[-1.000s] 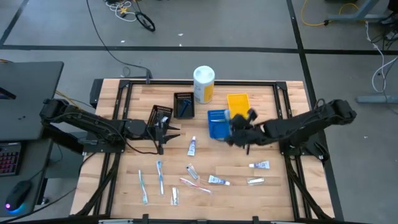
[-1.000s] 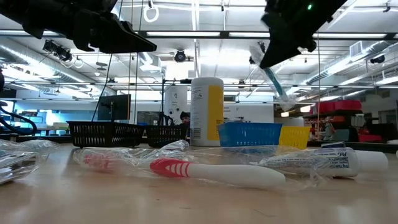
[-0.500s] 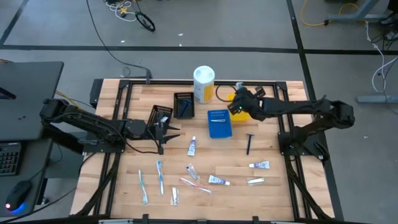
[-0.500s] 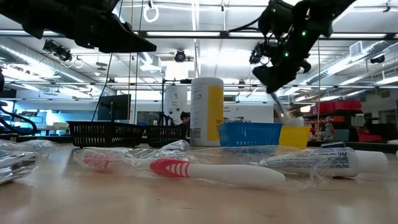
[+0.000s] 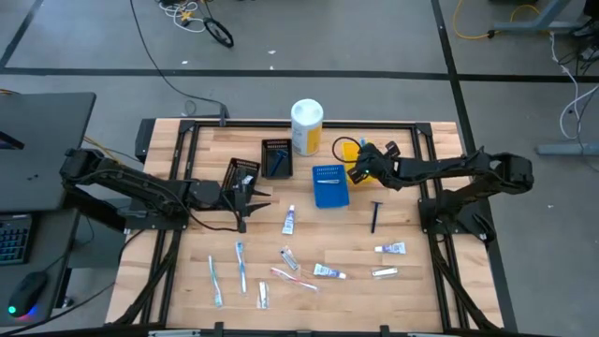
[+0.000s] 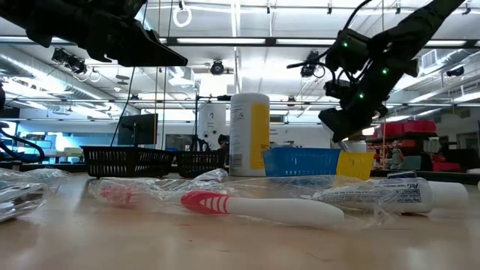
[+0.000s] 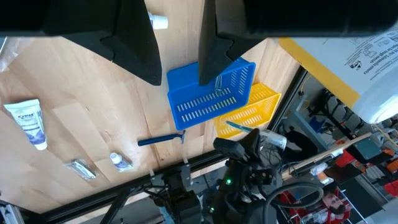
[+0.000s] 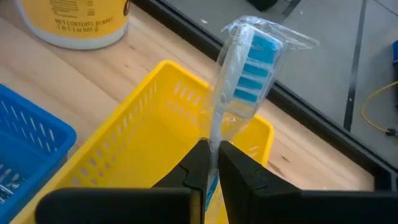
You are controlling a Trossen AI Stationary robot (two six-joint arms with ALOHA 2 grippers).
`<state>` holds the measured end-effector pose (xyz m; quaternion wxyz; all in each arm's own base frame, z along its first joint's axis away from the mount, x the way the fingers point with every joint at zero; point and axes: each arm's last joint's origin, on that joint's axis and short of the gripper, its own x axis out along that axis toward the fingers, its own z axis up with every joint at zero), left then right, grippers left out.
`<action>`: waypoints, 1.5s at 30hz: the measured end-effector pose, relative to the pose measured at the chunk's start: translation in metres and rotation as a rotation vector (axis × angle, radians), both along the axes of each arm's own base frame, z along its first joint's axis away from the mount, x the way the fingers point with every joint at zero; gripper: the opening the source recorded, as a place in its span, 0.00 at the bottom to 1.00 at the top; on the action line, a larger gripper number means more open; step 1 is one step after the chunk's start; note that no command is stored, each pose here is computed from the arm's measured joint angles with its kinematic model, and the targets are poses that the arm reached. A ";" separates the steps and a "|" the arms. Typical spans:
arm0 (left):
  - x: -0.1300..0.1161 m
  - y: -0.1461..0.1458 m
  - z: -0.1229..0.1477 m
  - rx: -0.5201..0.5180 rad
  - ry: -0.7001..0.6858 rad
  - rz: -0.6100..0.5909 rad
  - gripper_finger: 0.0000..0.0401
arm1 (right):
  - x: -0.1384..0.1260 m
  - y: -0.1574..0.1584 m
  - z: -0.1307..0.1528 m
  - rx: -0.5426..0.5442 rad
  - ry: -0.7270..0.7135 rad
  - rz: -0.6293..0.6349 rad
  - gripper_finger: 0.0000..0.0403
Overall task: Pick & Place Travel size toiletries
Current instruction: Put the blue toothbrush into the yellow bin, then put the white toothpaste into the left black bin
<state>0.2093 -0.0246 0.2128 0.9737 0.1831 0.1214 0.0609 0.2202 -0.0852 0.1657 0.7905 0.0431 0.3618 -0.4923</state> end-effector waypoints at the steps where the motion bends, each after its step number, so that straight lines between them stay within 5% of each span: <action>1: 0.000 0.000 0.000 0.000 0.000 0.000 0.28 | 0.000 -0.001 0.000 0.007 -0.003 0.002 0.09; 14: 0.000 0.000 0.000 0.000 0.000 0.000 0.28 | -0.002 -0.013 -0.001 0.107 -0.058 0.026 0.17; 21: 0.000 0.000 0.000 0.000 0.000 0.000 0.28 | 0.004 -0.015 0.005 0.075 -0.148 0.038 0.18; 32: 0.000 0.000 0.000 0.000 0.000 0.000 0.28 | 0.029 0.020 0.028 0.027 -0.152 0.190 0.18; 39: 0.000 0.000 0.000 -0.002 0.000 0.001 0.28 | 0.039 0.049 0.064 0.248 -0.111 0.269 0.18; 45: 0.000 0.000 0.000 -0.044 -0.007 0.010 0.28 | 0.033 0.070 0.063 0.394 -0.021 0.324 0.18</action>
